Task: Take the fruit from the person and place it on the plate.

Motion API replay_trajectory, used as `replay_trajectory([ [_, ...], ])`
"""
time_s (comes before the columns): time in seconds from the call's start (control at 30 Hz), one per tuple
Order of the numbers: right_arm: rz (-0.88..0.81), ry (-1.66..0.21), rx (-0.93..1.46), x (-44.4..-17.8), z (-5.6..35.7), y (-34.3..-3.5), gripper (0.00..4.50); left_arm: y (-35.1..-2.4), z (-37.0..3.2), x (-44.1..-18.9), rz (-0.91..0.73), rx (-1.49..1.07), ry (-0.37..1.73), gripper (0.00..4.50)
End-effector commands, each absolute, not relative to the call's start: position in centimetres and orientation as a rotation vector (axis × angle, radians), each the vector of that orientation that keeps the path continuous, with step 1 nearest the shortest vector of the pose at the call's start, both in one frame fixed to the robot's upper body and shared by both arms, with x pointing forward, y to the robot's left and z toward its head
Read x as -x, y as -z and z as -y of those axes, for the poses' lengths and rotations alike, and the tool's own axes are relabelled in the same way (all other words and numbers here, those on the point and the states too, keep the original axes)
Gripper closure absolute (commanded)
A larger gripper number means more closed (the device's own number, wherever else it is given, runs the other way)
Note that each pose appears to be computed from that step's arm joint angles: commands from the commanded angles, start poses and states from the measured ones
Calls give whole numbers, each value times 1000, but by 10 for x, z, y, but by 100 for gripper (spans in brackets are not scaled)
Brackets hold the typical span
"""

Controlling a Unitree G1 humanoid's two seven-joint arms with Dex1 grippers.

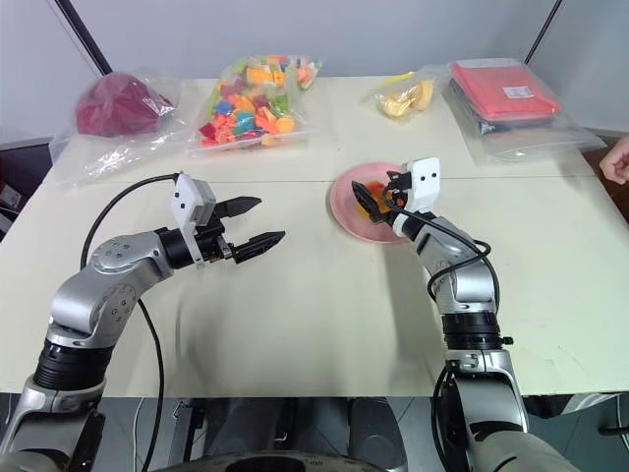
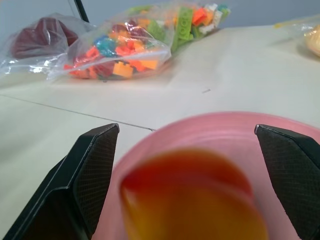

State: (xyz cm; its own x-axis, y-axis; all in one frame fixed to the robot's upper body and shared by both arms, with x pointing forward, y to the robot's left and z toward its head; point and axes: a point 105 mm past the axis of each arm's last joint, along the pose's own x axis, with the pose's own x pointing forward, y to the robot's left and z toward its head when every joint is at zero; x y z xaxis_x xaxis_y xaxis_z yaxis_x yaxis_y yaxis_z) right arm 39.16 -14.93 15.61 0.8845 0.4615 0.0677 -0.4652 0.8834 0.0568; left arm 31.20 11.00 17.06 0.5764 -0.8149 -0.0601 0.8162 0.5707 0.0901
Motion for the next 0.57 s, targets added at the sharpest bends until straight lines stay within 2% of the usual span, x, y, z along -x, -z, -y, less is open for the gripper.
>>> replay_trajectory([
  [0.03, 153, -450, -30, -394, 156, -184, 6, -183, -110, -310, 45, -130, 955, 0],
  [0.13, 219, -425, -24, -392, 167, -207, 6, -182, -112, -310, 42, -130, 949, 0],
  [0.23, 288, -412, 6, -379, 184, -240, 6, -178, -117, -313, 39, -127, 917, 0],
  [0.3, 293, -416, 20, -369, 194, -249, 6, -180, -121, -318, 62, -137, 879, 0],
  [0.4, 259, -396, 72, -354, 214, -246, 6, -185, -125, -325, 96, -131, 831, 0],
  [0.57, 159, -232, 111, -331, 270, -213, 6, -191, -136, -336, 164, -114, 717, 0],
])
